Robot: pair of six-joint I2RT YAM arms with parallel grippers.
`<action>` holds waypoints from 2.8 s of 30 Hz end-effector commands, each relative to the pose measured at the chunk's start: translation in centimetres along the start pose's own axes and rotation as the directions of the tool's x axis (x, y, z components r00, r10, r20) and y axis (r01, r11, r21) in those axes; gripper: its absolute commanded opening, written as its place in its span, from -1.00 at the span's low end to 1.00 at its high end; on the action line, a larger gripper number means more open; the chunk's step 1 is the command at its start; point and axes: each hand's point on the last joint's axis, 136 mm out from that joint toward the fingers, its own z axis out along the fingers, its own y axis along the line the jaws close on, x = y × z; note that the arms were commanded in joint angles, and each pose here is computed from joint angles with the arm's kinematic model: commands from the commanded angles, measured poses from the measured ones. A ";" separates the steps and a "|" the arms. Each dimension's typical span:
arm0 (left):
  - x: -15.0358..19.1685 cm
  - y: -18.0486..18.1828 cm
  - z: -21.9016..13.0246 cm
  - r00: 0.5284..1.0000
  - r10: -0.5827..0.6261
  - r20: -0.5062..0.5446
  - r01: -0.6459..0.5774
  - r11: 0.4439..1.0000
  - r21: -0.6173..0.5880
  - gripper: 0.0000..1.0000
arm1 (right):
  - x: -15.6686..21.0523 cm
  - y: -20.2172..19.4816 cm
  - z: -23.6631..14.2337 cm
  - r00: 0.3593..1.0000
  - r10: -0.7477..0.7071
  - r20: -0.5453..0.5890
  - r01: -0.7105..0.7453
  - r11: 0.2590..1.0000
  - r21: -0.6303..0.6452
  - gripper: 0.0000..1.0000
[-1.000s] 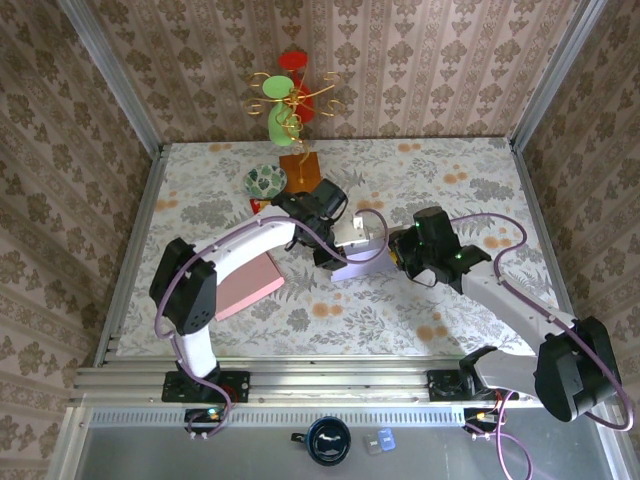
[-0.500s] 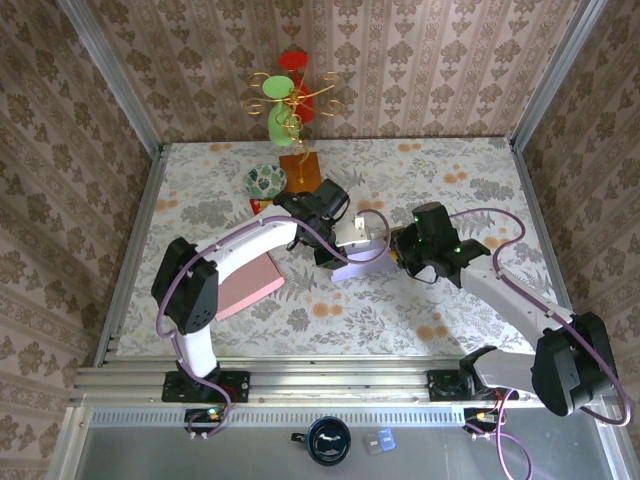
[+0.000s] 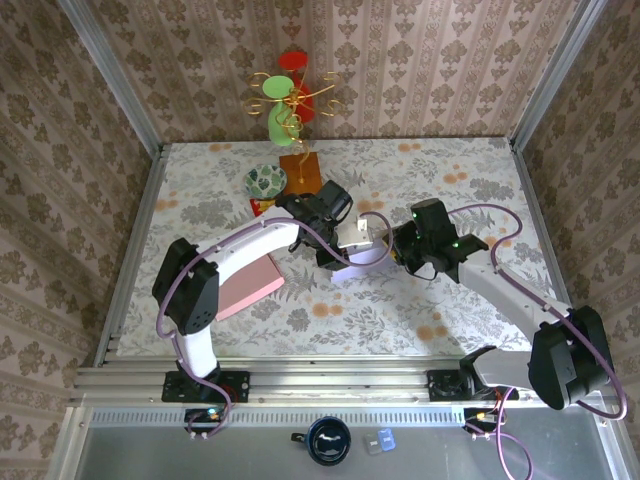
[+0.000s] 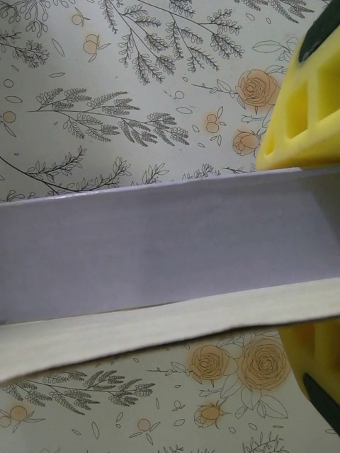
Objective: Fold the paper box
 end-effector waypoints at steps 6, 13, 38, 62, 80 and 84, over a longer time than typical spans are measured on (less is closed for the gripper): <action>-0.9 -0.8 -0.3 0.998 0.048 0.037 -0.049 0.998 0.027 -0.38 | 0.7 -1.2 0.0 0.995 -0.075 -0.069 0.080 0.993 0.086 -0.40; -0.3 -0.8 -1.3 0.998 0.057 0.036 -0.058 0.998 0.023 -0.41 | -3.2 4.1 -7.0 0.890 -0.453 0.053 0.456 0.888 -0.066 -0.22; 3.6 -1.5 -3.3 0.998 0.061 0.011 -0.062 0.996 0.064 -0.39 | -2.7 0.7 -5.8 0.354 -0.933 -0.070 0.929 0.359 -0.087 -0.24; 3.8 -1.4 -3.3 0.999 0.050 0.014 -0.051 0.996 0.075 -0.39 | -2.0 1.3 -3.2 0.197 -0.963 -0.184 0.978 0.206 -0.036 -0.29; 3.5 -1.1 -3.2 0.999 0.044 0.022 -0.046 0.996 0.080 -0.40 | -2.4 1.0 -2.2 0.169 -0.959 -0.227 0.986 0.166 0.032 -0.70; 3.4 -1.1 -3.2 0.999 0.045 0.024 -0.046 0.996 0.081 -0.40 | -2.6 1.1 -2.3 0.164 -0.962 -0.220 0.986 0.155 0.056 -0.81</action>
